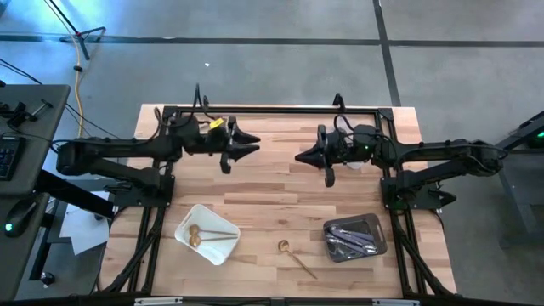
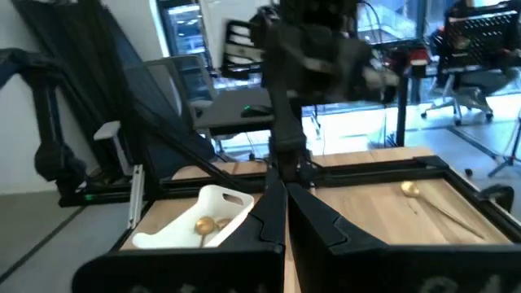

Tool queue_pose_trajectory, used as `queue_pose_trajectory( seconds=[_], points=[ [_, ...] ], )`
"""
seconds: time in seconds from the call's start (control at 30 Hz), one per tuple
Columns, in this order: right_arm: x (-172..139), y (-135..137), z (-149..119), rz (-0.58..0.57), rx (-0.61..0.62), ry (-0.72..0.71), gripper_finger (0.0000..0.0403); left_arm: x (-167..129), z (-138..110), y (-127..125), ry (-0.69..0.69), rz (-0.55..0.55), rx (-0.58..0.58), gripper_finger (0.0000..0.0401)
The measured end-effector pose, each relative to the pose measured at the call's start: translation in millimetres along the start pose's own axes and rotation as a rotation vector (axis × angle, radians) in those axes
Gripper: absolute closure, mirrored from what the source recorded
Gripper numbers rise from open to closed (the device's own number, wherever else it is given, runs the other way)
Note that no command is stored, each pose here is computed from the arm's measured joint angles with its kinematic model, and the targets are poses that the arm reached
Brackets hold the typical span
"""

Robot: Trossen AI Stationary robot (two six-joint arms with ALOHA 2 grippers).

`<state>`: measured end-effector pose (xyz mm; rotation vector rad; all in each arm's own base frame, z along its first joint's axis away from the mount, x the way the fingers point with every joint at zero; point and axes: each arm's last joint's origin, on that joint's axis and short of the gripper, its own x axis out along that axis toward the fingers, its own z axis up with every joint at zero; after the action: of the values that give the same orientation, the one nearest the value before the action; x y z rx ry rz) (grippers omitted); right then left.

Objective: Sort silverware by color (type)
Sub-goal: Put the gold spoon into the white bin

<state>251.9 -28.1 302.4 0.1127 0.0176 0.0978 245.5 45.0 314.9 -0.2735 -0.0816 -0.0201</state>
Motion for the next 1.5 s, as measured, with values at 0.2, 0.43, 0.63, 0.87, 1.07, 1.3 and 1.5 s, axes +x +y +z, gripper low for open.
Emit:
queue_pose_trajectory(
  seconds=[0.2, 0.43, 0.63, 0.87, 1.07, 1.3, 1.5],
  points=[
    [1.1, 4.4, -0.1, -0.01, 0.012, -0.006, 0.0403, -2.9, -23.3, -0.3, 0.06, -0.03, -0.059, 0.0322],
    [0.9, 3.5, 4.7, -0.051, 0.034, -0.059, 0.0403, -2.1, -28.7, -8.4, 0.086, -0.054, -0.015, 0.0391],
    [0.9, 3.4, 4.2, -0.052, 0.037, -0.054, 0.0403, -1.8, -28.8, -9.3, 0.076, -0.029, 0.041, 0.0398],
    [0.9, 3.6, 4.2, -0.047, 0.037, -0.053, 0.0403, -1.8, -28.8, -9.3, 0.076, -0.028, 0.041, 0.04],
    [0.9, 3.6, 4.1, -0.047, 0.037, -0.053, 0.0403, -1.8, -28.9, -9.3, 0.076, -0.028, 0.042, 0.0401],
    [0.9, 3.7, 4.1, -0.044, 0.037, -0.052, 0.0403, -1.8, -28.9, -9.3, 0.076, -0.028, 0.042, 0.0401],
    [0.9, 3.7, 4.1, -0.044, 0.037, -0.052, 0.0403, -1.8, -28.9, -9.3, 0.076, -0.028, 0.042, 0.0401]
  ],
)
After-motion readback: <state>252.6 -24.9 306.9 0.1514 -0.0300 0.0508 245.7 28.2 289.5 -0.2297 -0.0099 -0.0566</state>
